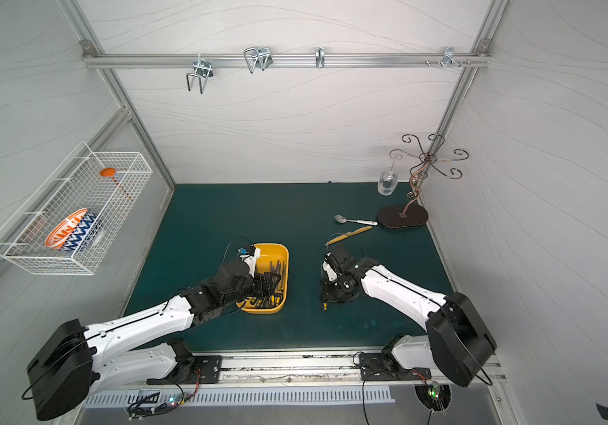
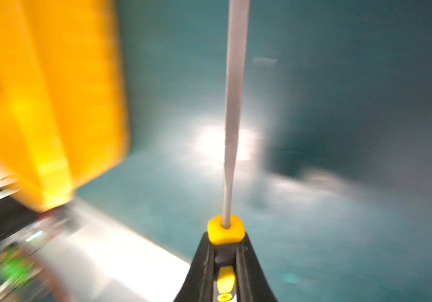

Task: Put the file tool into the storage box
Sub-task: Pick up the file tool from the center of the board, then place the file tool in the storage box.

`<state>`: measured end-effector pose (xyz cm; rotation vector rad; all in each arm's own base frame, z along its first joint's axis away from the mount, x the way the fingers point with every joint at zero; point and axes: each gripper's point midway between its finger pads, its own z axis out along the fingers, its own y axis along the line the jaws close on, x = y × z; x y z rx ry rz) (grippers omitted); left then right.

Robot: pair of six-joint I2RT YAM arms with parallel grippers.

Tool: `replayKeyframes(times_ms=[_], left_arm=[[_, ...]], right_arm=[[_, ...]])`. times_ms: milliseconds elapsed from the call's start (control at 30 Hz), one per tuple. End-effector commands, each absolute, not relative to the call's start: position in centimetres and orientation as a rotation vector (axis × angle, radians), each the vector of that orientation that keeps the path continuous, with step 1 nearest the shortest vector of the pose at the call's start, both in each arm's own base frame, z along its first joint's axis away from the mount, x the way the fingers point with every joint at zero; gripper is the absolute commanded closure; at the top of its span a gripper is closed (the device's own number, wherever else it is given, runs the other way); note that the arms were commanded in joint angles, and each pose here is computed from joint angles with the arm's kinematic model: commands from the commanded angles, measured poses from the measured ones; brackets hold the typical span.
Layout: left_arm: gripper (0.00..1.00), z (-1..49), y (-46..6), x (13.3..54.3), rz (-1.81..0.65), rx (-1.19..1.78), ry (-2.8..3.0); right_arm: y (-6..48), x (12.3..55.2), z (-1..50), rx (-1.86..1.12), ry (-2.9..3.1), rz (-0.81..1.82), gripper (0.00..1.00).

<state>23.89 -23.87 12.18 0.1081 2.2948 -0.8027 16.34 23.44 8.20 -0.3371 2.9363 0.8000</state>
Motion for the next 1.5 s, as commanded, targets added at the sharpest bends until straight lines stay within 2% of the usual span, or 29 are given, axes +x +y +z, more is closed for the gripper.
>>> replayKeyframes(times_ms=[0,233,433,500,567,633,700,733,800,933,967,1200,1467], left_arm=[[0.21,15.5,-25.9,23.9,-0.986,0.153,2.162],[0.20,16.0,-26.9,23.3,-1.076,0.189,2.130],[0.20,15.9,-26.2,23.6,-1.026,0.172,2.128],[0.21,15.8,-26.1,23.7,-1.018,0.170,2.133],[0.26,15.7,-26.2,23.6,-1.021,0.169,2.139],[0.63,15.6,-26.3,23.5,-1.027,0.173,2.153],[0.95,15.4,-26.4,23.5,-1.023,0.178,2.165],[1.00,15.4,-26.4,23.5,-1.018,0.182,2.168],[1.00,15.2,-26.2,23.7,-1.000,0.174,2.171],[1.00,14.5,-24.8,24.4,-0.893,0.127,2.182],[1.00,14.2,-24.2,24.7,-0.848,0.107,2.188],[1.00,12.0,-20.1,26.4,-0.549,-0.041,2.228],[1.00,10.2,-20.5,27.8,-0.444,-0.031,2.290]], right_arm=[[27.4,15.0,11.4,-0.437,2.840,1.068,0.83],[32.1,12.9,14.1,-0.647,2.740,1.214,0.83],[34.9,13.7,15.3,-0.690,2.693,1.234,0.83],[35.6,14.0,16.0,-0.698,2.678,1.239,0.82],[36.2,14.2,16.5,-0.710,2.665,1.248,0.82],[36.6,14.3,16.9,-0.725,2.655,1.248,0.82],[36.6,14.5,16.9,-0.724,2.658,1.232,0.81],[36.6,14.6,16.9,-0.722,2.661,1.221,0.81],[36.6,14.7,16.8,-0.721,2.662,1.211,0.79],[36.3,15.0,16.4,-0.701,2.671,1.167,0.62],[36.2,15.1,16.4,-0.698,2.670,1.161,0.61],[35.7,15.1,16.2,-0.691,2.653,1.147,0.60],[34.3,14.8,15.4,-0.668,2.638,1.118,0.60]])
